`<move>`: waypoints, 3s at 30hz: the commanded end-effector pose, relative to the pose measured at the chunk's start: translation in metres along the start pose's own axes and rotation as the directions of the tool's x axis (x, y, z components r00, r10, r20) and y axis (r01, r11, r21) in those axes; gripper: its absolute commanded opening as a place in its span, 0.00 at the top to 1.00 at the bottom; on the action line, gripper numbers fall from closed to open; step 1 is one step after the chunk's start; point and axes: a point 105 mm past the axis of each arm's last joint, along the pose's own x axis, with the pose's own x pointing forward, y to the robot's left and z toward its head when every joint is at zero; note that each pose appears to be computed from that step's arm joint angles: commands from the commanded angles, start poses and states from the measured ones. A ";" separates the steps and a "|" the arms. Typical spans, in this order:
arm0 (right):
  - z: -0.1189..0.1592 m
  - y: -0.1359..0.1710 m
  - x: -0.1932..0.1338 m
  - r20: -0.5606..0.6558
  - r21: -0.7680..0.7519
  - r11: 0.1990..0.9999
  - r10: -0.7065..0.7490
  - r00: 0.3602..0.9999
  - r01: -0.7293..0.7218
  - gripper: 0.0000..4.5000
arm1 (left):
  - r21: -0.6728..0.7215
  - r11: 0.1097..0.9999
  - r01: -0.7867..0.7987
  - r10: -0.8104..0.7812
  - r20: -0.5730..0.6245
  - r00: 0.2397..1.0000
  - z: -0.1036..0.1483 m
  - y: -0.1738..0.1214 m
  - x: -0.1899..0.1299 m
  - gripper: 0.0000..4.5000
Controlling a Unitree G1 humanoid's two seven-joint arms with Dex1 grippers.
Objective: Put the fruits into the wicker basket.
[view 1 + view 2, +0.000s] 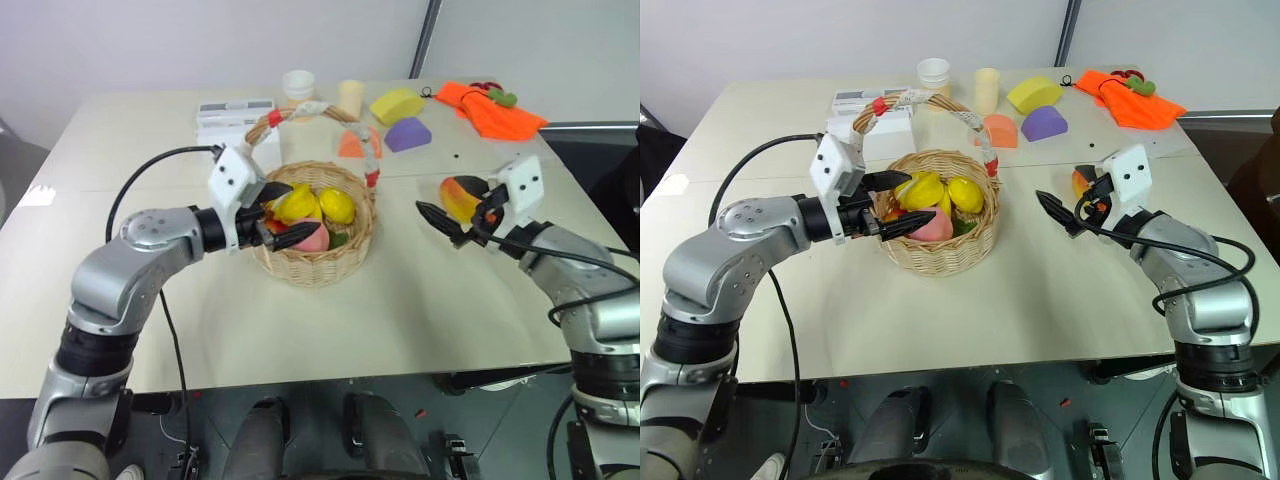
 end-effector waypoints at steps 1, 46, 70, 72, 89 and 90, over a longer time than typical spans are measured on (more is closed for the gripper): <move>-0.008 -0.029 0.010 -0.011 -0.059 0.988 -0.147 0.989 0.146 0.00 | 0.018 0.996 0.083 -0.084 0.109 0.990 0.018 -0.015 -0.016 0.02; 0.076 0.169 0.049 0.028 -0.171 0.883 0.448 0.893 -0.438 0.32 | -0.027 0.994 -0.109 0.111 0.092 0.990 -0.036 0.013 -0.086 0.00; 0.067 0.092 0.057 0.182 0.031 0.979 0.191 0.965 -0.200 0.13 | -0.055 0.995 -0.088 0.098 0.220 0.970 -0.016 0.007 -0.071 0.00; 0.070 0.092 0.058 0.202 0.047 0.978 0.190 0.961 -0.203 0.32 | -0.055 0.994 -0.092 0.103 0.225 0.969 -0.014 0.007 -0.074 0.00; 0.060 -0.087 -0.028 0.212 0.128 0.877 -0.480 0.852 0.462 0.99 | -0.070 0.996 -0.058 0.072 0.228 0.971 -0.021 -0.001 -0.056 0.00; 0.052 -0.099 -0.035 0.190 0.113 0.854 -0.521 0.832 0.508 0.99 | -0.072 0.996 -0.046 0.062 0.232 0.971 -0.020 -0.002 -0.053 0.00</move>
